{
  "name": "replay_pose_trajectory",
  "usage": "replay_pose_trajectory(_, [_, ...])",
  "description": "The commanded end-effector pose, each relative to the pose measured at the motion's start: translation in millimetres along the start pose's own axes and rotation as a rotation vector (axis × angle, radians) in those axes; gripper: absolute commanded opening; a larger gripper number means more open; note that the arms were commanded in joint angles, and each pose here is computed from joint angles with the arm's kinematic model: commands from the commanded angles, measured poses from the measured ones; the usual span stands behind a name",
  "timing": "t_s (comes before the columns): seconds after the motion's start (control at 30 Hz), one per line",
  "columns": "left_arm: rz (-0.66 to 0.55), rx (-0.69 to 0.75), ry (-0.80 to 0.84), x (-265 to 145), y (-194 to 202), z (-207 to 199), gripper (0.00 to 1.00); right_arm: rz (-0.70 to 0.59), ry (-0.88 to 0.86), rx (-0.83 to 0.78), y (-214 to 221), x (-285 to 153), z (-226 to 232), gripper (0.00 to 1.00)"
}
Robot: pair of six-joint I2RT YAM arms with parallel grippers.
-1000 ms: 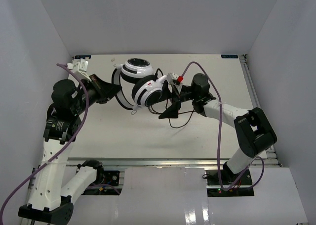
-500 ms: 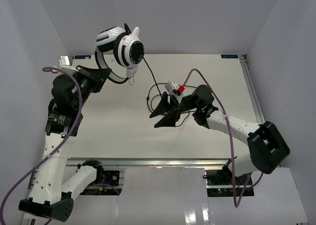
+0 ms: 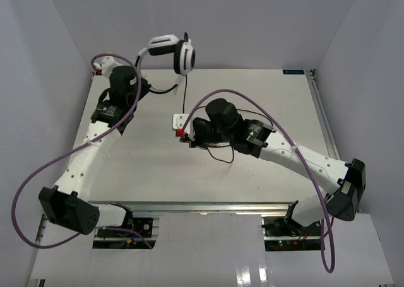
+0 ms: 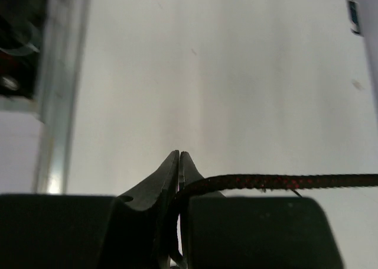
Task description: Wrap the headphones
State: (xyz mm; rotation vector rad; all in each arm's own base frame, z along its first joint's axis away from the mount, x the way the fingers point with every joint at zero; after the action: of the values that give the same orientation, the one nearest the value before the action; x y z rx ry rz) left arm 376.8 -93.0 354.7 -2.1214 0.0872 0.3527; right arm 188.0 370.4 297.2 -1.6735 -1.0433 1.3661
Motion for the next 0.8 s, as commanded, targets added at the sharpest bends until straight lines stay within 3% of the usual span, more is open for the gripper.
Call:
replay_pose_trajectory(0.0, [0.009, 0.363, 0.014, 8.1, 30.8, -23.0, 0.00, 0.491, 0.452, -0.323, 45.8, -55.0, -62.3, 0.08])
replay_pose_trajectory(0.07, [0.072, 0.475, 0.018, 10.6, 57.9, -20.8, 0.00, 0.521, 0.554, -0.435, 31.3, -71.4, -82.2, 0.08])
replay_pose_trajectory(0.23, [0.183, 0.708, 0.086, 2.4, 108.5, -13.9, 0.00, 0.585, 0.695, -0.491, 24.7, -102.0, -117.4, 0.08])
replay_pose_trajectory(0.47, [0.312, 0.825, 0.235, -16.0, 141.5, -3.4, 0.00, 0.585, 0.739, -0.517, 23.0, -126.5, -139.7, 0.08])
replay_pose_trajectory(0.63, [0.464, 0.798, 0.485, -39.5, 176.9, -15.1, 0.00, 0.419, 0.781, -0.476, 11.0, -124.8, -151.4, 0.08])
replay_pose_trajectory(0.77, [0.529, 0.731, 0.638, -58.5, 192.3, -25.8, 0.00, 0.267, 0.695, -0.330, 12.2, -107.2, -152.0, 0.08])
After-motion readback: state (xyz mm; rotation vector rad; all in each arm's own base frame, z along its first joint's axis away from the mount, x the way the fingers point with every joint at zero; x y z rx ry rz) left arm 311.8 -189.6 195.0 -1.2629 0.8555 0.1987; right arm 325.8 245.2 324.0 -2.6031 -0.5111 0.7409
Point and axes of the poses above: each gripper's point midway between its finger pads, its own x axis out along the fingers, its own z axis along the line the jaws close on, y = z × x, the point moved 3 cm from there along -x, back along the fingers, and after that the axes turned 9 degrees about x, right-handed, at the moved point
